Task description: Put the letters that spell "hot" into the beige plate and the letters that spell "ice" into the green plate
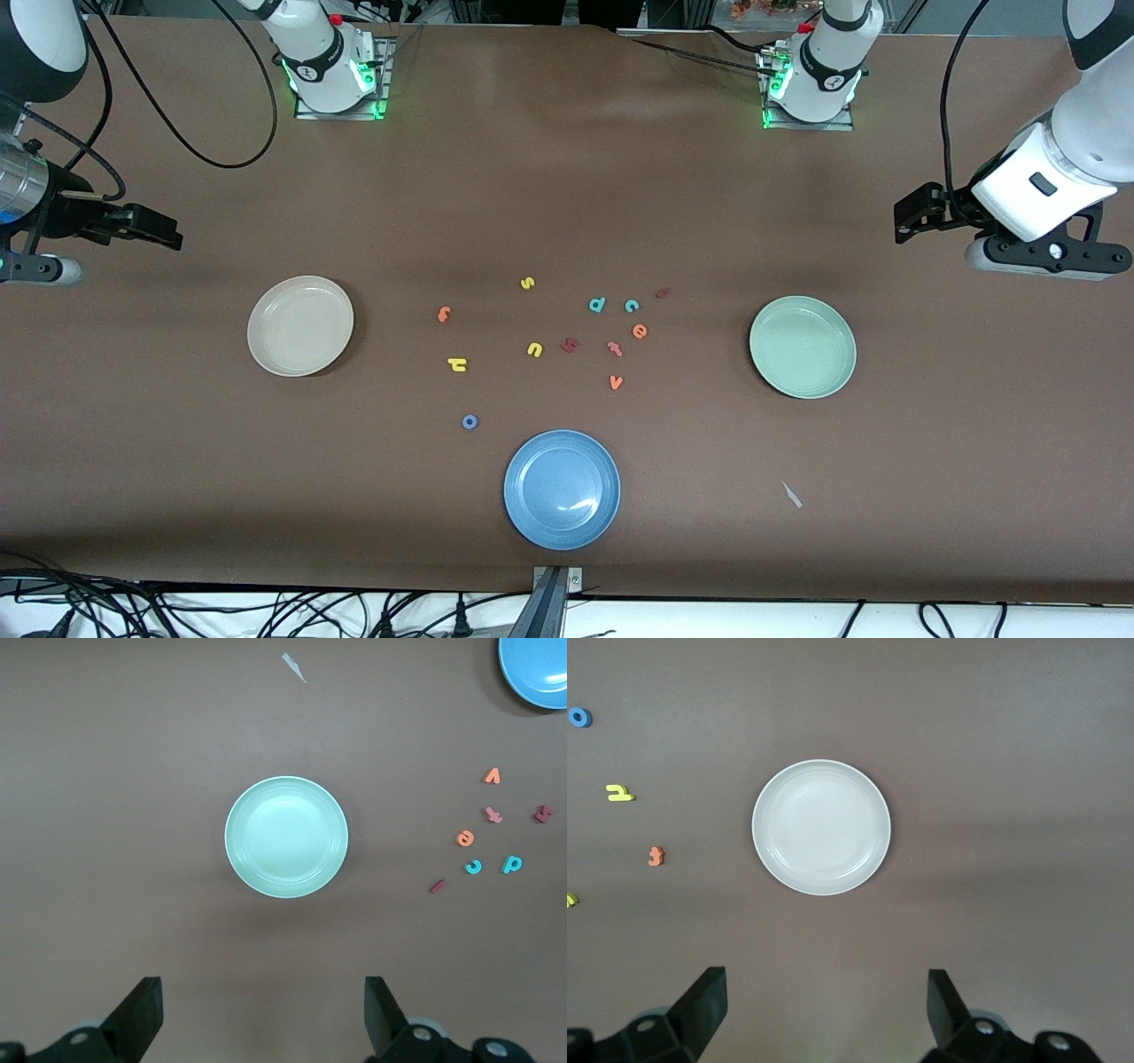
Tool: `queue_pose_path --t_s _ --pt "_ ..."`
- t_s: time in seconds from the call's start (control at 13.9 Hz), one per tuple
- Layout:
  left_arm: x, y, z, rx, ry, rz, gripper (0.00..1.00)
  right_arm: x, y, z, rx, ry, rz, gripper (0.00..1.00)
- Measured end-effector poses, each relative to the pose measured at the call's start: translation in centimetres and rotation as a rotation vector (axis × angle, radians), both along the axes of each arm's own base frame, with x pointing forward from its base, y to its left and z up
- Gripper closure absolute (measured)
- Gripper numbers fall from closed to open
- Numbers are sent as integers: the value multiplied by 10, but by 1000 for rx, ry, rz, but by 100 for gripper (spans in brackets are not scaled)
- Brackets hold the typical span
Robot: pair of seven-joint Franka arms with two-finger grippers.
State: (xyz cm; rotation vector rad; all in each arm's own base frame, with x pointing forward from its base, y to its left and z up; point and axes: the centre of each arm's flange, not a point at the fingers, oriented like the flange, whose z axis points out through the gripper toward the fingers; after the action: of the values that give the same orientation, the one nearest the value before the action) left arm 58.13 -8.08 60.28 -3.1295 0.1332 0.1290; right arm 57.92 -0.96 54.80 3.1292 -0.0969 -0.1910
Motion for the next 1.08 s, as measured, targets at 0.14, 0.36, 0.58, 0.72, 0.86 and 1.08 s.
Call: queue_pose_path --t_s 0.14,0.36,0.58,0.72,0.86,1.08 --pt "0 0 0 0 0 0 0 0 1 0 0 0 1 0" --pt "0 0 0 0 0 0 0 0 1 0 0 1 2 0" --pt "-3 -6 -2 0 -9 -11 0 0 1 -1 0 1 2 0" --pt "-9 -10 -5 2 -23 -16 0 0 2 -1 1 1 2 0" --pt "-14 -10 -5 4 -28 -16 0 0 2 -1 2 1 2 0" --pt "-15 -9 -5 5 -31 -14 0 0 2 -1 3 1 2 0"
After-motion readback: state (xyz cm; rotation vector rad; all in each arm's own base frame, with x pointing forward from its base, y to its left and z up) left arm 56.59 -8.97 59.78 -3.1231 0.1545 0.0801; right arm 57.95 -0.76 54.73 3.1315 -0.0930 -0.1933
